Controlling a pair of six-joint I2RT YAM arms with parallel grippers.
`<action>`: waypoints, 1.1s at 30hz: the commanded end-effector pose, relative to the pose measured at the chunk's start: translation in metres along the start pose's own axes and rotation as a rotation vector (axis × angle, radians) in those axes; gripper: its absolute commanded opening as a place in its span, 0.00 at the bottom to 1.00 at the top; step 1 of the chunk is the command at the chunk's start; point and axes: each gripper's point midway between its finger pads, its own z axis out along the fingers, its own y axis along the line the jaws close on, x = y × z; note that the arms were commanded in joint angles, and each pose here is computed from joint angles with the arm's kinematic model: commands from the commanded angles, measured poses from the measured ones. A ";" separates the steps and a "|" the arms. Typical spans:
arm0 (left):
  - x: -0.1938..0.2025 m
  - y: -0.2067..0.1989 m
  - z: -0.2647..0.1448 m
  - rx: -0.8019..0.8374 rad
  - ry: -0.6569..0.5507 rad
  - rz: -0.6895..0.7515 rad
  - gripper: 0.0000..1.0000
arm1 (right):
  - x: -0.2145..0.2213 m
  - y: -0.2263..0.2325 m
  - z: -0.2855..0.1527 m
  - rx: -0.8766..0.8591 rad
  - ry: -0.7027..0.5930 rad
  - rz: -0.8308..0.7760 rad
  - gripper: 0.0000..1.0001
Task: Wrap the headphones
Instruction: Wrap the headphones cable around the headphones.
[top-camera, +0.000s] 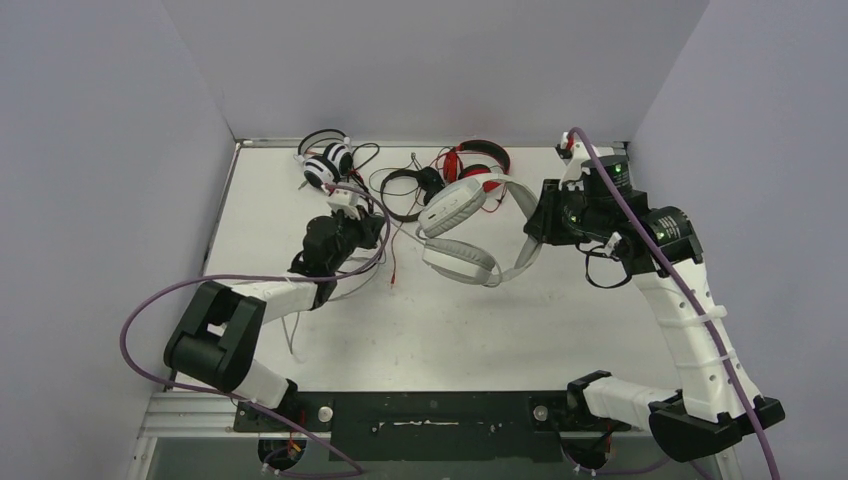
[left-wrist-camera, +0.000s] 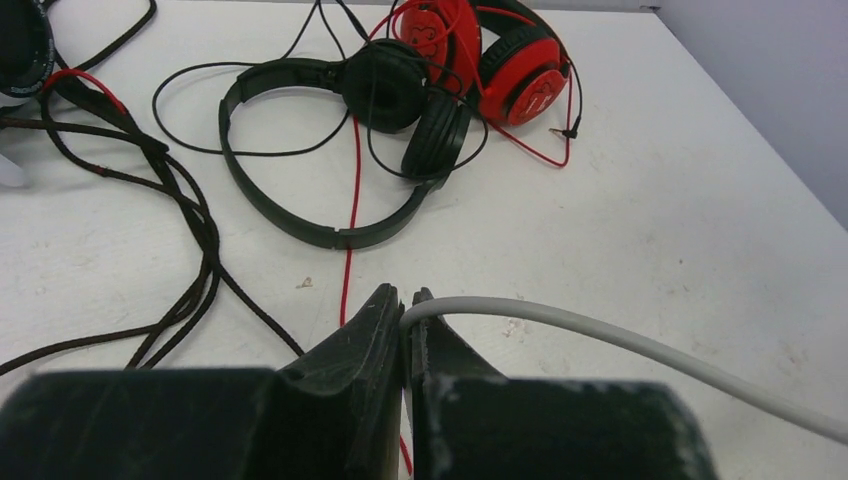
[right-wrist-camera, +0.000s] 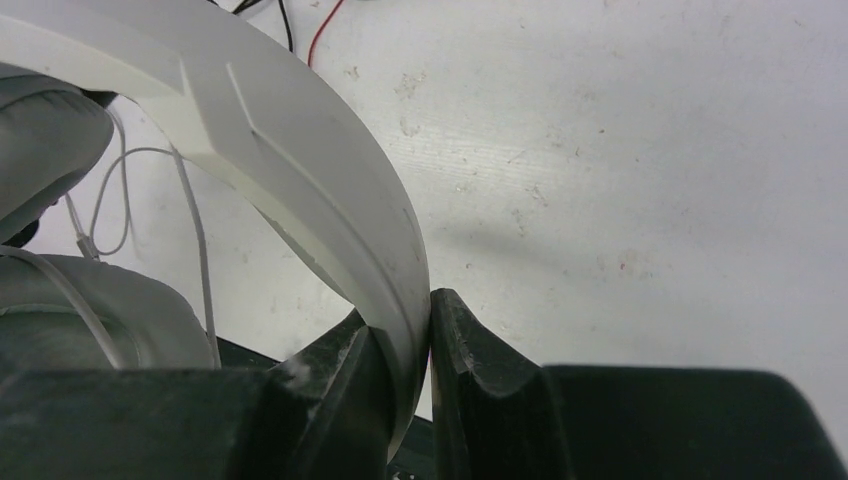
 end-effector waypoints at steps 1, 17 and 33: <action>-0.013 -0.011 0.012 0.037 -0.001 -0.077 0.00 | -0.020 0.018 -0.005 -0.100 -0.112 -0.011 0.00; -0.058 -0.049 0.054 0.232 0.171 -0.134 0.00 | 0.113 0.060 0.077 -0.222 0.197 -0.274 0.00; -0.066 -0.098 0.011 0.271 0.385 0.023 0.00 | 0.117 -0.026 0.117 0.411 0.205 -0.384 0.00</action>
